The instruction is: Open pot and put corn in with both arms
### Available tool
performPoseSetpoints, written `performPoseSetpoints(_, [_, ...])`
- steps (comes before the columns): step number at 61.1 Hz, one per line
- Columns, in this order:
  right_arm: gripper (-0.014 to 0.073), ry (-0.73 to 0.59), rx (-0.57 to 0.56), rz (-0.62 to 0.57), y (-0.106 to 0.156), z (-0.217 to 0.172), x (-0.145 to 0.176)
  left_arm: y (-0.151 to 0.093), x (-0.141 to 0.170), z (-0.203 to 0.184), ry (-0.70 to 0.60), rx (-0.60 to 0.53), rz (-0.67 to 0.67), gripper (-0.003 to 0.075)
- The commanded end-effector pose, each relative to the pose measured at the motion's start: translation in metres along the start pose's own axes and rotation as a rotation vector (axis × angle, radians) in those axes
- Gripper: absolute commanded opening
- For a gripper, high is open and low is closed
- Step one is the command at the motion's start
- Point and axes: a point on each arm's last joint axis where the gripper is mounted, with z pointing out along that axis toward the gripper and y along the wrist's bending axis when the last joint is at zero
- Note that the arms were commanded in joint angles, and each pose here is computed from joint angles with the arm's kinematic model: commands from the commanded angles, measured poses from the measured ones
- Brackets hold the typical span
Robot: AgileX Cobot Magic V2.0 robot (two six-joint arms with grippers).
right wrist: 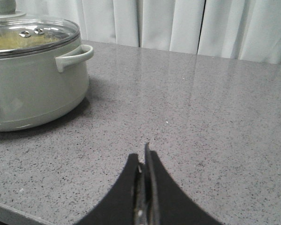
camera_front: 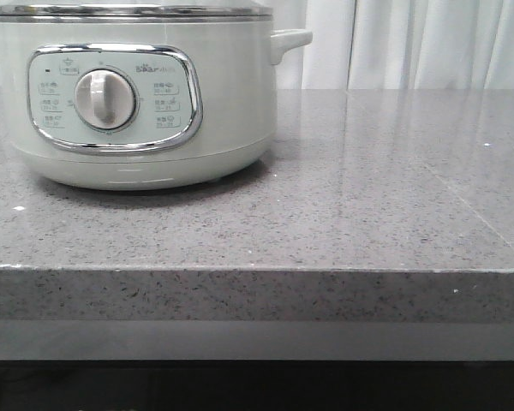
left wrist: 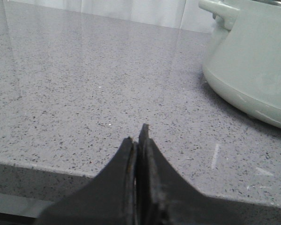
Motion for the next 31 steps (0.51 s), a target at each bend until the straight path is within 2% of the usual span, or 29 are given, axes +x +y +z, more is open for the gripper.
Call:
performPoseSetpoints(1, [-0.0064,-0.09,0.021,-0.003,-0.002,-0.002,-0.015,0.0,-0.009,-0.002,-0.1,0.005,-0.008,-0.0018])
performPoseSetpoints(21, [-0.0064,-0.085,0.024,-0.001,-0.002,-0.001,-0.012,0.0,-0.009,-0.002,-0.1,0.005,-0.008,-0.0018])
performPoseSetpoints(31, [-0.0064,-0.142,0.12,-0.021,-0.01,-0.002,0.005,0.0,-0.009,-0.002,-0.1,0.005,-0.008,-0.0018])
